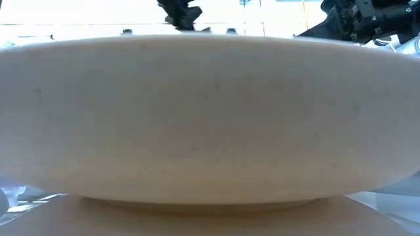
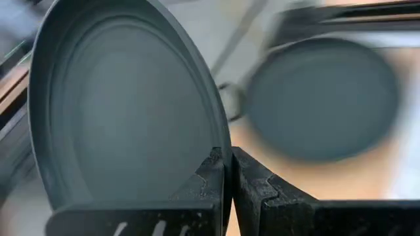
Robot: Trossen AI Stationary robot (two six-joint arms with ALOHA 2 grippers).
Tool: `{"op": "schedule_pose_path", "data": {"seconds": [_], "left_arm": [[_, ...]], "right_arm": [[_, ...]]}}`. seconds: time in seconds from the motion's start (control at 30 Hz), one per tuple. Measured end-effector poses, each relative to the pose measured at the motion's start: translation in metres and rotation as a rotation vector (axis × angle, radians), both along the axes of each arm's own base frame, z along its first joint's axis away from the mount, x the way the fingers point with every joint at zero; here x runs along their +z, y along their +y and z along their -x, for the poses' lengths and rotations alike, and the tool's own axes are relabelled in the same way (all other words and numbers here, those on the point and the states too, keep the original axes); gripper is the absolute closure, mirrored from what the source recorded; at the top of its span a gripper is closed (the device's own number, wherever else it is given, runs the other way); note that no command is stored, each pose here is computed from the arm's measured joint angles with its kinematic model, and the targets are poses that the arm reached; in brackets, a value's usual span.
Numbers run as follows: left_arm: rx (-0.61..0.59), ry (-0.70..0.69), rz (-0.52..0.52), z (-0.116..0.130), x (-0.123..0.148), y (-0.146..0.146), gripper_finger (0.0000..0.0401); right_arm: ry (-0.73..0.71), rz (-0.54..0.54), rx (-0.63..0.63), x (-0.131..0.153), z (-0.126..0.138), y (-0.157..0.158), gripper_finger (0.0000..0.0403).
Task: Place and stack plates onto a shelf
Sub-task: Stack the black plate on top of the black plate on the shelf
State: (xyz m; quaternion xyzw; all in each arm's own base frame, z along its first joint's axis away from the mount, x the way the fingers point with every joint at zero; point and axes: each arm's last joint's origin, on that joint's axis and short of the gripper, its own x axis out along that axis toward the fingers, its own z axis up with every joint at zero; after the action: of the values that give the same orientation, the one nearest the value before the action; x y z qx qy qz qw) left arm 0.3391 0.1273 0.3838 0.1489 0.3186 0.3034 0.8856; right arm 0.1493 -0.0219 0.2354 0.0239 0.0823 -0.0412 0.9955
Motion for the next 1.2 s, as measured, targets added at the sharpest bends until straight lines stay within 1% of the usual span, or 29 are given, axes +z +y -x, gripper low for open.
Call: {"op": "schedule_pose_path", "data": {"seconds": [0.1, 0.23, 0.37, 0.47, 0.6, 0.77, 0.87, 0.93, 1.0, 1.07, 1.13, 1.2], "left_arm": [[-0.162, 0.089, -0.02, -0.038, -0.015, -0.011, 0.0386], [-0.288, 0.213, -0.056, -0.078, -0.041, -0.022, 0.0387], [-0.355, 0.245, -0.059, -0.106, -0.059, -0.023, 0.0387], [-0.371, 0.253, -0.052, -0.117, -0.069, -0.019, 0.0385], [-0.373, 0.26, -0.038, -0.122, -0.078, -0.019, 0.0364], [-0.336, 0.239, 0.01, -0.121, -0.078, -0.018, 0.03], [-0.328, 0.251, 0.014, -0.119, -0.077, -0.019, 0.026], [-0.309, 0.255, 0.001, -0.118, -0.076, -0.02, 0.0239], [-0.287, 0.277, -0.008, -0.113, -0.071, -0.023, 0.0226], [-0.241, 0.274, -0.019, -0.108, -0.063, -0.027, 0.0219], [-0.191, 0.298, 0.001, -0.096, -0.053, -0.034, 0.0217], [-0.162, 0.27, 0.027, -0.081, -0.035, -0.042, 0.0216]], "right_arm": [[-0.062, 0.021, 0.0, 0.008, 0.009, 0.001, 0.0261], [-0.144, 0.032, -0.002, 0.018, 0.025, 0.004, 0.0261], [-0.183, 0.036, -0.003, 0.022, 0.036, 0.006, 0.0261], [-0.186, 0.031, -0.004, 0.022, 0.041, 0.006, 0.0261], [-0.19, 0.018, -0.003, 0.023, 0.043, 0.007, 0.0261], [-0.184, 0.019, -0.003, 0.022, 0.043, 0.007, 0.0261], [-0.182, 0.019, -0.003, 0.022, 0.043, 0.007, 0.0261], [-0.183, 0.02, -0.002, 0.022, 0.043, 0.007, 0.0261], [-0.178, 0.017, -0.002, 0.021, 0.043, 0.007, 0.0261], [-0.17, 0.015, -0.002, 0.021, 0.043, 0.007, 0.0261], [-0.157, 0.013, -0.002, 0.019, 0.043, 0.007, 0.0261], [-0.145, 0.008, -0.003, 0.018, 0.043, 0.007, 0.0261]]}}
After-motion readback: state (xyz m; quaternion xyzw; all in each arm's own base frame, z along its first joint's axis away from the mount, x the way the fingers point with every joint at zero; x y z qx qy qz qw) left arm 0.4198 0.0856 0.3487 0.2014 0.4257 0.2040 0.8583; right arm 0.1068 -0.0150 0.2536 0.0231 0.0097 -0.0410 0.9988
